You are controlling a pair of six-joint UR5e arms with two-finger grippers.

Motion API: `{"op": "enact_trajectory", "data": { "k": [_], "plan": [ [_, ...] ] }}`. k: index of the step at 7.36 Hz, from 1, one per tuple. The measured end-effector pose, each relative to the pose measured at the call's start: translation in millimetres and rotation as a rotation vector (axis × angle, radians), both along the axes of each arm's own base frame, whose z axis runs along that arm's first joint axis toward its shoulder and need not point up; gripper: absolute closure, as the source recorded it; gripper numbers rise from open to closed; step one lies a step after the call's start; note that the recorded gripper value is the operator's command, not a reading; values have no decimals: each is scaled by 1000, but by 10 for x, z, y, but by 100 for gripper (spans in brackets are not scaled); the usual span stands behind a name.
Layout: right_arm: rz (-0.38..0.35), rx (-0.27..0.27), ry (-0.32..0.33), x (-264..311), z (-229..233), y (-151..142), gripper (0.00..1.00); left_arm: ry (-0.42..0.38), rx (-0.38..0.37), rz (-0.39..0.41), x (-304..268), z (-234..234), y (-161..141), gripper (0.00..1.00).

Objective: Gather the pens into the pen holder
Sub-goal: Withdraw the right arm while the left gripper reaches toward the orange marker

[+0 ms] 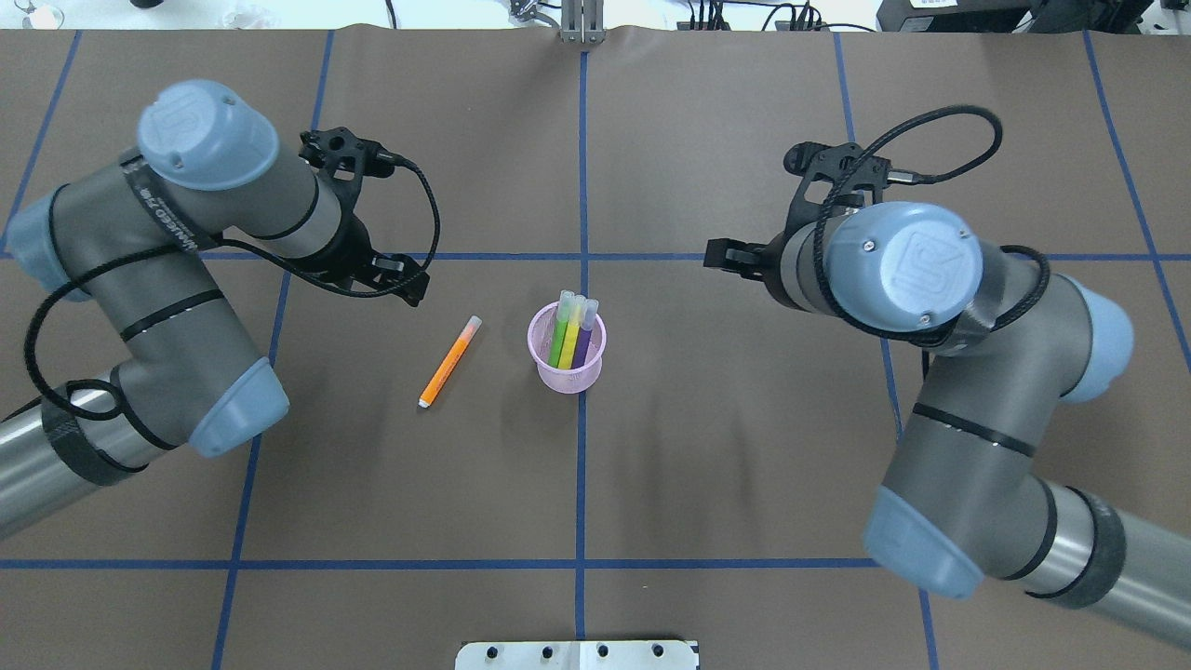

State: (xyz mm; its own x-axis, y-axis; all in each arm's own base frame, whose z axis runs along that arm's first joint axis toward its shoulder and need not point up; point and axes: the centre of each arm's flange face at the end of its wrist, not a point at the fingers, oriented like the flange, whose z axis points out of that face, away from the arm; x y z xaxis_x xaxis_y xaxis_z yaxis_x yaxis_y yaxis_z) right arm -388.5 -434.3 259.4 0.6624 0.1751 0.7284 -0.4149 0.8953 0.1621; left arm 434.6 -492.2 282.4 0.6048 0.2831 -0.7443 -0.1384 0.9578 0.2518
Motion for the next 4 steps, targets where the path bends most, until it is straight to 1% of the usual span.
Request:
{"op": "enact_trajectory", "data": {
  "k": [1,2,3,4],
  "plan": [
    [-64,-24,32,288,272,-131,1,-14,10,52,184,14,54,22],
    [-117,-54,50,596,533,-244,1,-27,23,99,322,35,59,22],
    [-161,-82,54,897,756,-330,1,-43,21,137,459,49,29,22],
    [-208,-103,55,1204,973,-411,1,-61,11,161,576,47,-18,24]
  ]
}}
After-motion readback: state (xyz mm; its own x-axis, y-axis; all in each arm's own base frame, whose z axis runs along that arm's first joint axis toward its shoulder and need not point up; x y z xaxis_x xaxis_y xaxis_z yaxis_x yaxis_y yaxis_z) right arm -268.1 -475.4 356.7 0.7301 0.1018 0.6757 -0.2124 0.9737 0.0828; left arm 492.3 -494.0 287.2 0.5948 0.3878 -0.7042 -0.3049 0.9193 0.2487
